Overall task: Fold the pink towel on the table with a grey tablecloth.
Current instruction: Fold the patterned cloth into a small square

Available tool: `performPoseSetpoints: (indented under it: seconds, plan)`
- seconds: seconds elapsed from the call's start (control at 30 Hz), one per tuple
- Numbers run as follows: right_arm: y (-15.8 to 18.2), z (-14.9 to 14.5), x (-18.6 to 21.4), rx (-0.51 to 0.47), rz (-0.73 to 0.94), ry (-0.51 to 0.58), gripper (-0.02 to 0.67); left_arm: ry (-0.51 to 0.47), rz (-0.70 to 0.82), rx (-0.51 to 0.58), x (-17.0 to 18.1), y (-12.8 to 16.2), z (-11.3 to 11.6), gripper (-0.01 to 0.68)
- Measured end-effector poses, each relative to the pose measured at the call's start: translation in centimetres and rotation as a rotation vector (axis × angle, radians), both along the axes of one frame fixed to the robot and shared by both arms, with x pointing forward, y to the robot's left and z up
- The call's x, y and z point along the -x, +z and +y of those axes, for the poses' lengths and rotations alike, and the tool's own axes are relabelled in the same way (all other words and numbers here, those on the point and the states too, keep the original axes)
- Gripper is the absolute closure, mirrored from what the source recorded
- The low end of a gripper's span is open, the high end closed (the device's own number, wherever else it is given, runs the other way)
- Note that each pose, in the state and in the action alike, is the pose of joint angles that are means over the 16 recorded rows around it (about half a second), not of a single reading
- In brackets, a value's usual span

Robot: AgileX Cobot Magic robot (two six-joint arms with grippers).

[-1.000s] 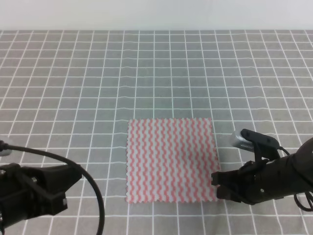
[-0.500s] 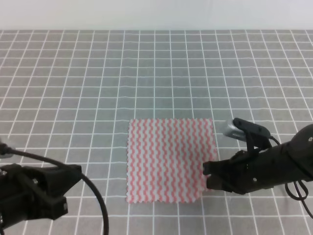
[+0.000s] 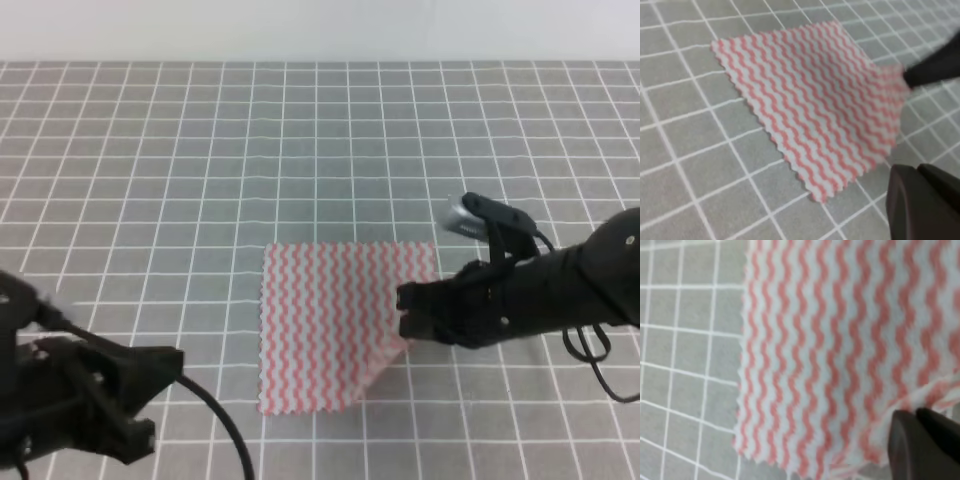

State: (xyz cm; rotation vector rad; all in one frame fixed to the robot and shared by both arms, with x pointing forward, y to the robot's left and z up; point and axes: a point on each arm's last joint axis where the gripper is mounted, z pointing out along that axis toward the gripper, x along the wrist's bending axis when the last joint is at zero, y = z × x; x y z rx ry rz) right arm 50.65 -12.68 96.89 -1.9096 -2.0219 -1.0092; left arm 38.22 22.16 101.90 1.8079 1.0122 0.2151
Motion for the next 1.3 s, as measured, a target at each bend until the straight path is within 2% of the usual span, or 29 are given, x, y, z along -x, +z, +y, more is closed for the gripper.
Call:
performPoseSetpoints:
  seconds: [0.3, 0.67, 0.93, 1.17, 1.3]
  plan:
    - [0.9, 0.2, -0.9, -0.005, -0.063, -0.021, 0.664, -0.116, -0.031, -0.011, -1.3, -1.2, -0.9, 0.674]
    - [1.1, 0.0, -1.3, -0.001, -0.095, -0.055, 0.664, -0.099, -0.047, -0.026, -1.9, -1.6, -1.5, 0.674]
    - [1.0, 0.0, -1.4, -0.001, -0.094, -0.059, 0.664, -0.093, -0.087, -0.129, -1.7, -2.1, -3.1, 0.674]
    - [1.0, 0.0, -1.4, -0.004, -0.094, -0.065, 0.664, -0.146, -0.151, -0.260, -1.5, -2.8, -4.7, 0.671]
    - [1.1, 0.0, -1.5, -0.009, -0.096, -0.075, 0.664, -0.188, -0.166, -0.304, -1.8, -3.2, -5.4, 0.639]
